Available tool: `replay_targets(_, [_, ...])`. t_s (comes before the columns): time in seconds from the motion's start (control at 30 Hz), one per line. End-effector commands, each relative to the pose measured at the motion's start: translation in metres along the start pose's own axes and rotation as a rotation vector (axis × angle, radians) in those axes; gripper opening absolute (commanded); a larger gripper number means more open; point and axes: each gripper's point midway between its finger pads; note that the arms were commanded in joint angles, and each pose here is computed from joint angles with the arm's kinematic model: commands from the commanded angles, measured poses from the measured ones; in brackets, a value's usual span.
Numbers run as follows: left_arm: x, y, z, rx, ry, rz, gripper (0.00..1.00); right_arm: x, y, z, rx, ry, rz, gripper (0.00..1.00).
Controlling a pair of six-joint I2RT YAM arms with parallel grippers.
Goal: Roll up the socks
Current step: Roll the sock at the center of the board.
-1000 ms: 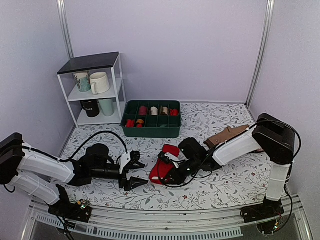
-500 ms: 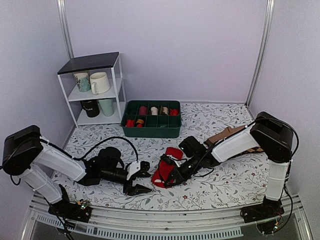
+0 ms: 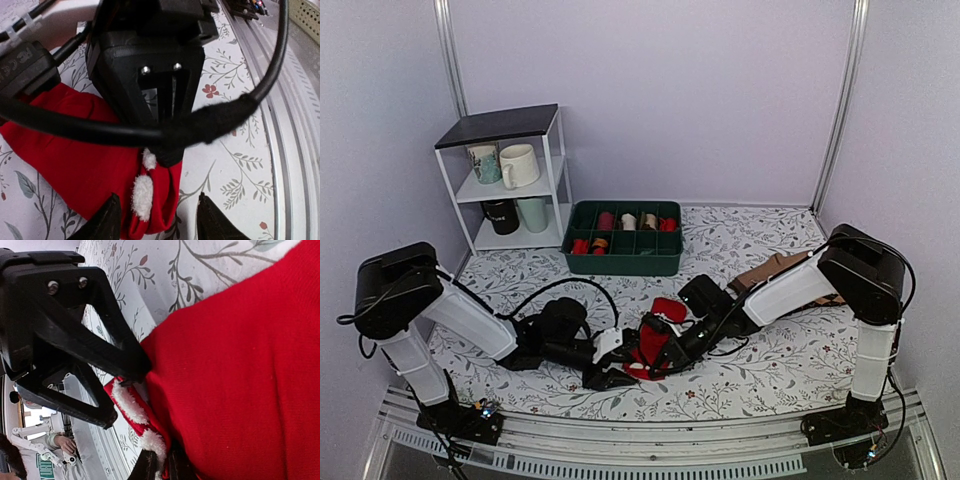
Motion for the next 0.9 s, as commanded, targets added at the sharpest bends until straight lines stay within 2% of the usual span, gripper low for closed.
replay_targets(0.0, [0.000,0.003,-0.007,0.020,0.016,0.007,0.51,-0.055,-0.076,-0.011,-0.220,0.122,-0.221,0.05])
replay_targets(0.2, [-0.001,0.006,-0.009,0.027,0.021,0.030,0.40,-0.056,-0.077,-0.012,-0.212,0.126,-0.229,0.05])
replay_targets(0.5, [-0.004,-0.002,-0.017,-0.044,0.039,0.056,0.00,-0.055,-0.076,-0.014,-0.209,0.126,-0.231,0.05])
replay_targets(0.6, [-0.010,-0.007,-0.020,-0.078,0.063,0.095,0.00,-0.051,-0.071,-0.013,-0.197,0.113,-0.215,0.05])
replay_targets(0.7, [-0.010,-0.004,-0.016,-0.074,0.062,0.194,0.00,-0.038,-0.060,-0.009,-0.181,0.064,-0.147,0.07])
replay_targets(0.87, [-0.021,-0.004,-0.005,-0.067,0.085,0.370,0.00,0.006,-0.022,0.021,-0.151,-0.191,0.093,0.22])
Point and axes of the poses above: each gripper's point midway between its finger pads, its own z axis back along the fingers, its own y axis along the line the jaws close on, x = y × z, and after that the axes turned 12 degrees about -z, right-handed
